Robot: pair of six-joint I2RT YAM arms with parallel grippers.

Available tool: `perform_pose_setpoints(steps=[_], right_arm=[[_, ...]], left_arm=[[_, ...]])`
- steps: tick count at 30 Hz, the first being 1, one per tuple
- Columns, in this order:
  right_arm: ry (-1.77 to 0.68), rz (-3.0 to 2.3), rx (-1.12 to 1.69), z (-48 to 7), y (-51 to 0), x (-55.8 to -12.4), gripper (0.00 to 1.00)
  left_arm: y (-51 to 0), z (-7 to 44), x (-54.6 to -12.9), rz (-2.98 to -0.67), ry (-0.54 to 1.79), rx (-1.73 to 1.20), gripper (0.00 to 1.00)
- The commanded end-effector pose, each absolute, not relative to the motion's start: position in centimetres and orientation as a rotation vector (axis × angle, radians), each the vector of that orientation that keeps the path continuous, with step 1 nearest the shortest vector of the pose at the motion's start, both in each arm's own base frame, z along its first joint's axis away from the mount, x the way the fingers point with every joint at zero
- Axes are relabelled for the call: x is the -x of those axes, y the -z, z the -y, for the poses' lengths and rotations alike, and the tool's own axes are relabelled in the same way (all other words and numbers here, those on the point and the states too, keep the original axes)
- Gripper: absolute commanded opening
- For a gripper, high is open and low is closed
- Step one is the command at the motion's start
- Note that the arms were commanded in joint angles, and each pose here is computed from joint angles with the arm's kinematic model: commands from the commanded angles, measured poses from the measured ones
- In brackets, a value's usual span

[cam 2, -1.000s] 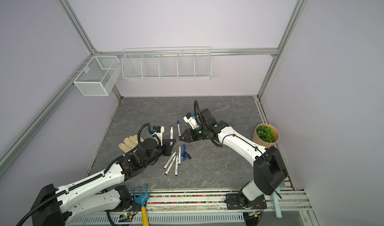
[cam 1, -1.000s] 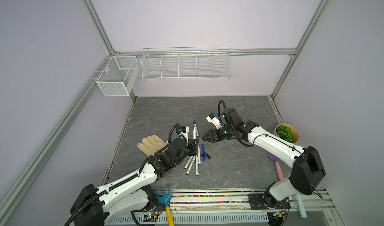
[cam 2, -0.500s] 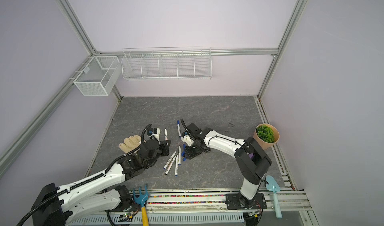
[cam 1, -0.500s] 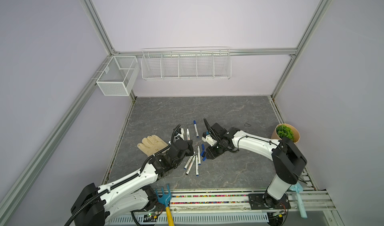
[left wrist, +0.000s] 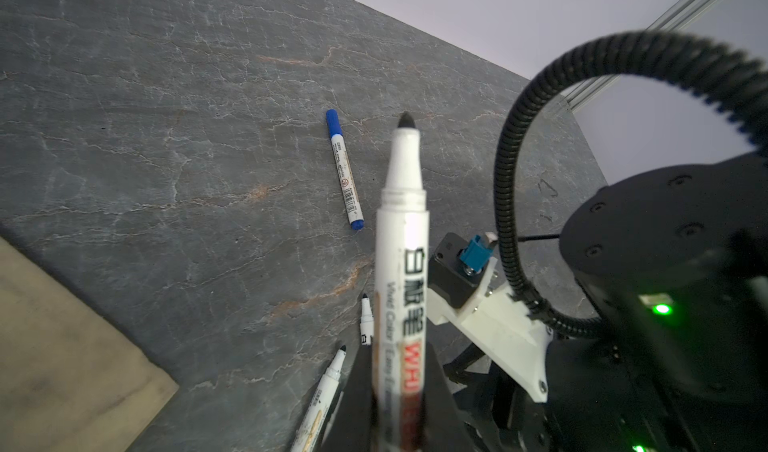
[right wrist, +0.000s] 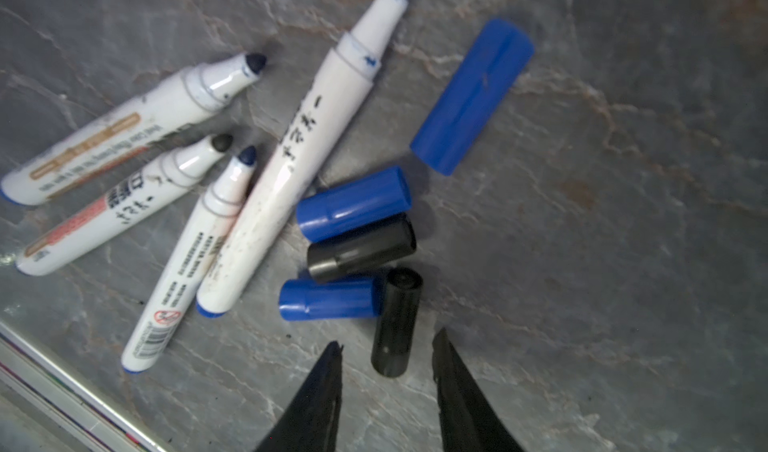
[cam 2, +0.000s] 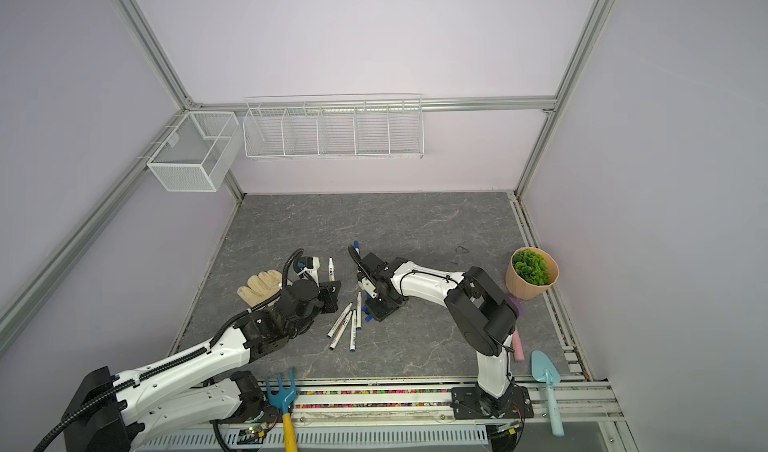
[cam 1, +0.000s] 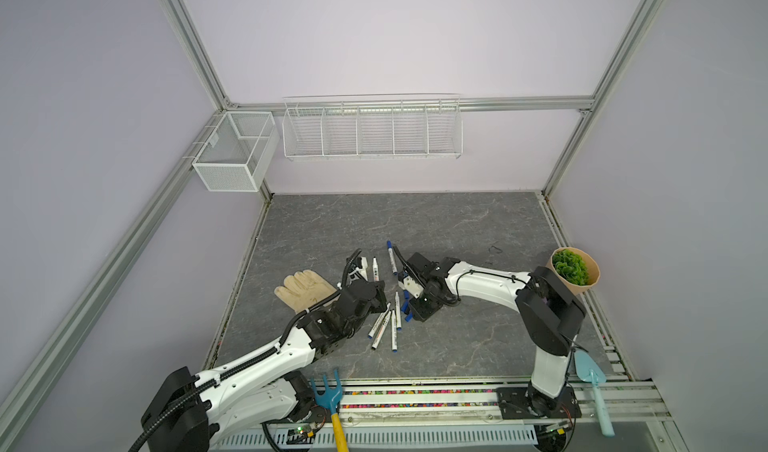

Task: Insert the pens into the pen caps
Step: 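Close the right gripper on the black cap and lift it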

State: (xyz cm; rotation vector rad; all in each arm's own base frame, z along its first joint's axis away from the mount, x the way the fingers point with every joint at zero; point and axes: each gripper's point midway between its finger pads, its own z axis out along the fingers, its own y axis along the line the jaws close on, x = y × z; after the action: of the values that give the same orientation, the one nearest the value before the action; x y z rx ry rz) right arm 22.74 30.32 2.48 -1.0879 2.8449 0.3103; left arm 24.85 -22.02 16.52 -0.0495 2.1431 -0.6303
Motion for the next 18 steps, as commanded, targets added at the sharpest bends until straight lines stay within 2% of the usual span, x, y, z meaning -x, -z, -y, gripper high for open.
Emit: perform_pose_setpoints(steps=[1,9,14,18], right_arm=[[-0.226,-2.821,1.152,-30.2,-1.9,-22.9,0.39],[-0.068,-2.785,1.203,-29.6,-0.5,-23.5,0.36],[-0.055,-2.761,1.201,-29.9,-0.4,-24.0,0.34],[-0.062,-2.762,1.202,-30.2,-0.2,-24.1,0.28]], left_arm=[[-17.0,21.3,-25.2,-2.113,0.610,0.077,0.00],[-17.6,20.8,-25.0,-2.098,0.601,0.075,0.00],[-17.7,20.7,-25.0,-2.092,0.603,0.069,0.00],[-17.7,20.8,-25.0,-2.094,0.605,0.066,0.00]])
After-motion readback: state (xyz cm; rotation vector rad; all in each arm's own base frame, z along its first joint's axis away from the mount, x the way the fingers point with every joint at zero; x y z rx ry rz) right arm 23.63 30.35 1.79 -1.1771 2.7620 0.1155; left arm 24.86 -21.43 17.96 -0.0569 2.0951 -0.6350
